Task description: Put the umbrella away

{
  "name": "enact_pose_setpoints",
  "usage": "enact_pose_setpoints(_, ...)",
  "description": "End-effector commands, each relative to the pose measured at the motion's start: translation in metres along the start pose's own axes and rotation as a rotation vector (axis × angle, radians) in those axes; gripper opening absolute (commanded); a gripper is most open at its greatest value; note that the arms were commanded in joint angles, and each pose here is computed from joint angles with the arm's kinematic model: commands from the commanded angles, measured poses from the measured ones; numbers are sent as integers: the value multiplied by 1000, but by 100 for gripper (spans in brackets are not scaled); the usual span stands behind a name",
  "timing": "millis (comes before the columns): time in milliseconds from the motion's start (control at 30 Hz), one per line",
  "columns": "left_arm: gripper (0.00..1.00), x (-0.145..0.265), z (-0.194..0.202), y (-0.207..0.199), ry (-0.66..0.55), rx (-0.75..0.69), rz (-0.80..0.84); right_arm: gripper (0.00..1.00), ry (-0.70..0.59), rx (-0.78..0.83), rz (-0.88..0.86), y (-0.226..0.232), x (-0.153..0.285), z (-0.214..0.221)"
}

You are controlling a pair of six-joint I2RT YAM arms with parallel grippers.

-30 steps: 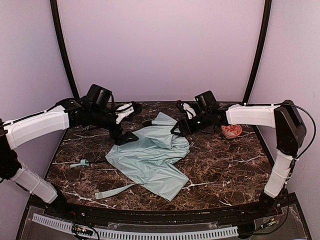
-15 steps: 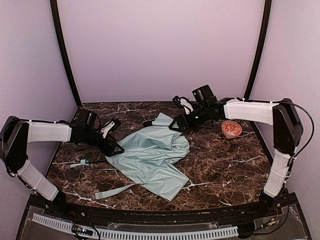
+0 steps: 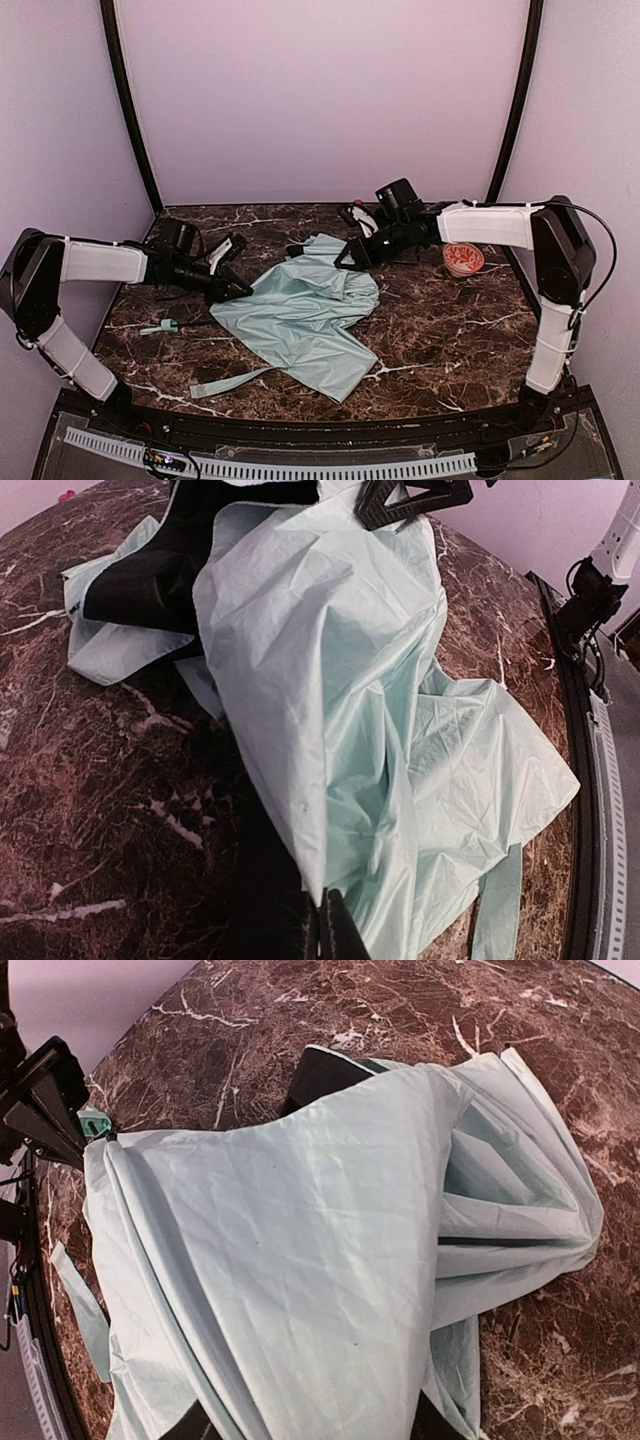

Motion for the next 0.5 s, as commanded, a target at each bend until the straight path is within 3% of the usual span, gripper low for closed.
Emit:
enact_pose_setpoints(0, 0, -2, -5, -8, 18, 15, 47, 38, -45, 11, -21, 7, -1, -11)
enact_pose_setpoints(167, 0, -11, -21, -23, 31, -52, 17, 33, -13, -15, -59, 9, -16, 0)
enact_pose_setpoints(467, 0, -6, -29, -2, 52, -41, -188, 32, -2, -4, -55, 8, -19, 2)
Point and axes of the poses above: each gripper's point midway between its finger pads, its own x axis back along the fingers, its own y axis along the line the jaws close on, z = x × y, the point moved 2 cm from there along x, back along the fingers, and after that the axes turned 6 degrees about x, right-handed, at the moved point
